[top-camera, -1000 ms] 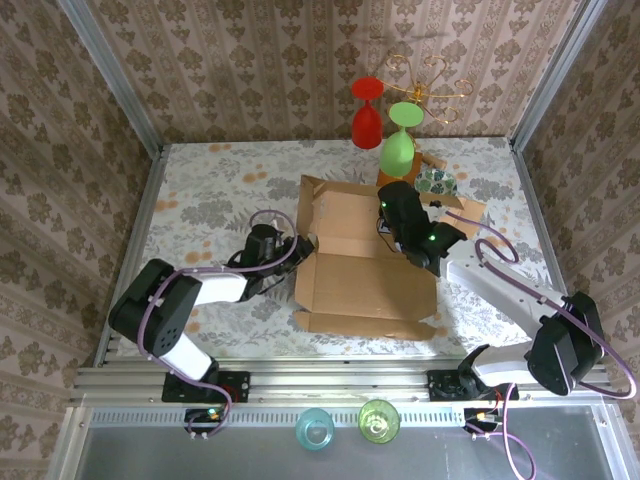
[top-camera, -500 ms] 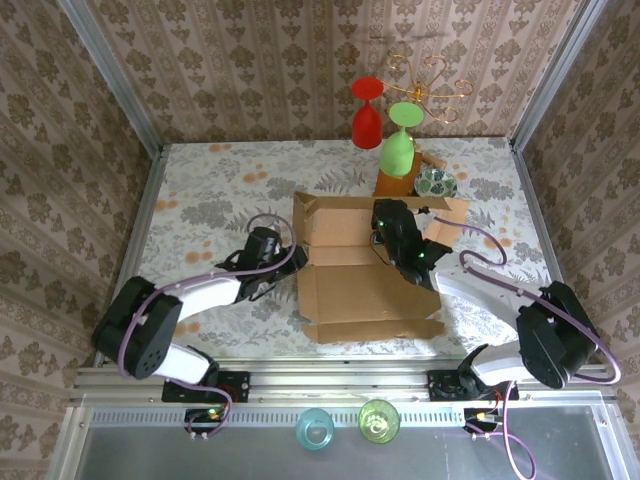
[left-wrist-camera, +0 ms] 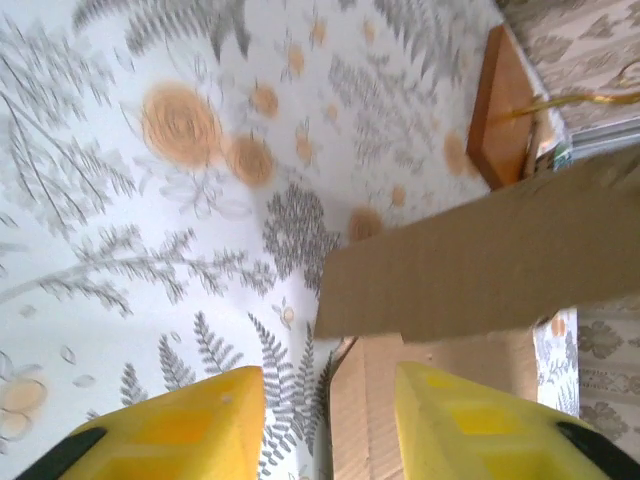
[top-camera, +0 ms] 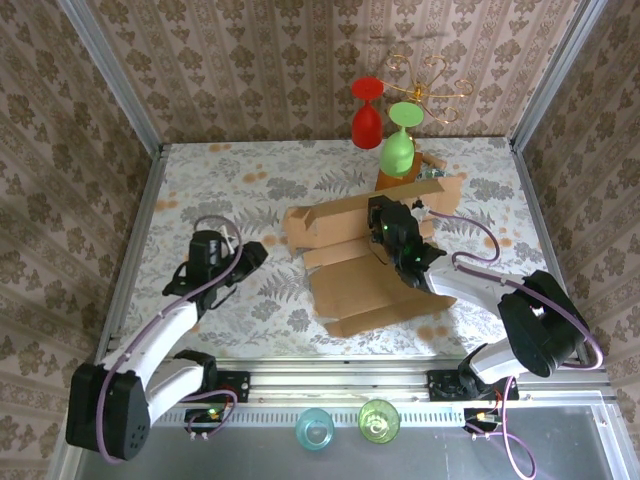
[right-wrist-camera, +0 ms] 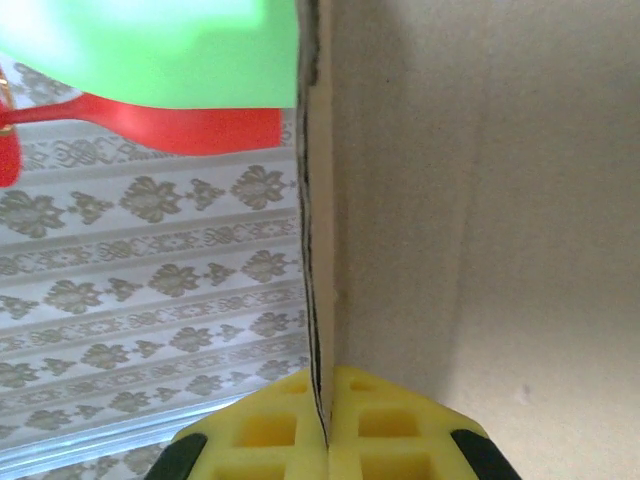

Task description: Fold the paper box

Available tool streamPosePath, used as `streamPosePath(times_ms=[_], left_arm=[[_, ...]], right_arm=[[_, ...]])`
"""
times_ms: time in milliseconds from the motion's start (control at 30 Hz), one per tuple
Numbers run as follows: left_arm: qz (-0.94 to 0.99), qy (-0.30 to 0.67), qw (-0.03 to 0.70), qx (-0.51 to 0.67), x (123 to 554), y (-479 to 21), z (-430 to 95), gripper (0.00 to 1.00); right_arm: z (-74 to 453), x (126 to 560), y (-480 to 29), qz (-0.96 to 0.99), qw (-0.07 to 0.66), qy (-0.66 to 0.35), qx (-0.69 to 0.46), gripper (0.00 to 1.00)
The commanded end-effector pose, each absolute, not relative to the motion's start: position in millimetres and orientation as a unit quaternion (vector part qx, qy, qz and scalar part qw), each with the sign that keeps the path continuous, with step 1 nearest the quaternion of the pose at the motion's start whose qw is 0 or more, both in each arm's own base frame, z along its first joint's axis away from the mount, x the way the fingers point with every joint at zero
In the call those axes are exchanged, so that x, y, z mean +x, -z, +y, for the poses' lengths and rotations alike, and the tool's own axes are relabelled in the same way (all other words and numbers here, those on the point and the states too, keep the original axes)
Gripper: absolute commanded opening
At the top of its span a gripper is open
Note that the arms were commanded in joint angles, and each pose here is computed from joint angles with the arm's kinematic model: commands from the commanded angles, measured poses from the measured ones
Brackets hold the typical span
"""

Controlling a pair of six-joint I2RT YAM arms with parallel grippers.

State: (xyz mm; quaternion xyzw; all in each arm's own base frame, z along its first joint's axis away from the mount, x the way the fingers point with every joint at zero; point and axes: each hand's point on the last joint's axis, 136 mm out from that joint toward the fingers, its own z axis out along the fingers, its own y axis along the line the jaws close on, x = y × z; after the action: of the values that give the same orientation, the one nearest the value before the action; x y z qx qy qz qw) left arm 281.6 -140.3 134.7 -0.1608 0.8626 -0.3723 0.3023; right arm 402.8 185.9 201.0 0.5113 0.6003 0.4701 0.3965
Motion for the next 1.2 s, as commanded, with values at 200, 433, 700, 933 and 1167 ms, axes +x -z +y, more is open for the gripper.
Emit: streamPosePath(times_ms=[200, 433, 700, 933, 1167], left_arm=[[0.881, 0.363, 0.293, -0.083, 316, -151, -139, 0.27], [0.893, 0.337, 0.298, 0.013, 349, -139, -160, 0.27], [0.888, 0.307, 0.288, 0.183, 351, -118, -206, 0.27], [0.879, 0.308, 0.278, 0.235, 333, -106, -230, 0.28], [0.867, 0.324, 0.284, 0.251, 317, -109, -241, 0.28]], right_arm=[[186, 401, -193, 0.617, 0.398, -0.470, 0.490, 0.00], [180, 390, -184, 0.630, 0.389, -0.459, 0.491, 0.00], [175, 382, -170, 0.638, 0.382, -0.449, 0.495, 0.00], [174, 381, -158, 0.645, 0.373, -0.445, 0.497, 0.00], [175, 382, -154, 0.648, 0.367, -0.445, 0.497, 0.00]])
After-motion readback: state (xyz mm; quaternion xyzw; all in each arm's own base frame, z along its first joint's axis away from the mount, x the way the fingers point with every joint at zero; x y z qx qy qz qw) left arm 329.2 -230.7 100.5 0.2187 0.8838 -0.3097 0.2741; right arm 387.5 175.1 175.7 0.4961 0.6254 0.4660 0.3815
